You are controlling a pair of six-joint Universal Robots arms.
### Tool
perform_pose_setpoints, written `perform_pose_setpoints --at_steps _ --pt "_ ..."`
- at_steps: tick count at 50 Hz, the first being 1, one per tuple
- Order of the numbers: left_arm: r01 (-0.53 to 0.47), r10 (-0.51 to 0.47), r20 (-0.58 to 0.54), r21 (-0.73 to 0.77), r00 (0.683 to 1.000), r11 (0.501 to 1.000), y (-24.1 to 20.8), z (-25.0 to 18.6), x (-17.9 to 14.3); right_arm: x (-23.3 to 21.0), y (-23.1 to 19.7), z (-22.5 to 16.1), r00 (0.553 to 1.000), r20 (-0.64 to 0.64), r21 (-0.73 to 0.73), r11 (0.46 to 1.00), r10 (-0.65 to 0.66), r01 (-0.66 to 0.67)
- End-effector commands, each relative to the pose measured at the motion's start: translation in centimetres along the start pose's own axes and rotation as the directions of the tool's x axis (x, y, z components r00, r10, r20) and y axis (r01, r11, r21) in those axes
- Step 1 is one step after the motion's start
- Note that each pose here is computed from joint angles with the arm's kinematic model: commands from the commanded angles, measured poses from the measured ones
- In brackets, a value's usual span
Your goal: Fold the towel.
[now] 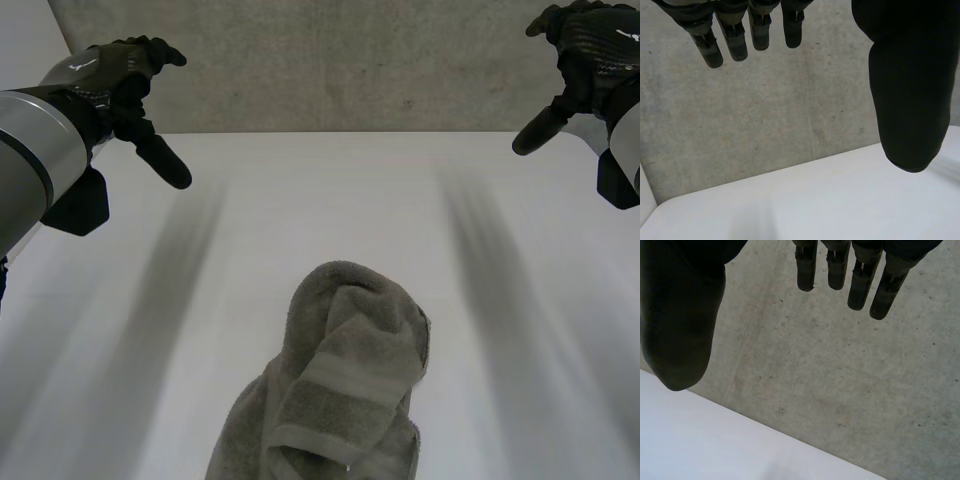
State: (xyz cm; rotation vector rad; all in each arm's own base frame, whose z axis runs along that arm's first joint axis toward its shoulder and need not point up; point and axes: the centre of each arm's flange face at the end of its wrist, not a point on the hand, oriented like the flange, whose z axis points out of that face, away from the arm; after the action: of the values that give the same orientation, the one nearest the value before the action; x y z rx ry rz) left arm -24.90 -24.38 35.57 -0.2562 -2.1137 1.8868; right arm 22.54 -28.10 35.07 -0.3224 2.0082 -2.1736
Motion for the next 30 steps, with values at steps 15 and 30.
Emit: perform_pose_setpoints --at_steps 15,30 --pt "-0.018 0.018 -0.005 0.000 1.000 1.000 0.3 -0.9 0.6 0.4 0.1 0.1 1.000 -0.002 -0.004 1.000 -0.024 0.024" --pt "-0.150 0.144 -0.047 -0.171 0.988 0.974 5.5 -1.4 0.8 -3.0 5.3 -3.3 0.863 0.411 -0.210 0.890 -0.295 0.404"
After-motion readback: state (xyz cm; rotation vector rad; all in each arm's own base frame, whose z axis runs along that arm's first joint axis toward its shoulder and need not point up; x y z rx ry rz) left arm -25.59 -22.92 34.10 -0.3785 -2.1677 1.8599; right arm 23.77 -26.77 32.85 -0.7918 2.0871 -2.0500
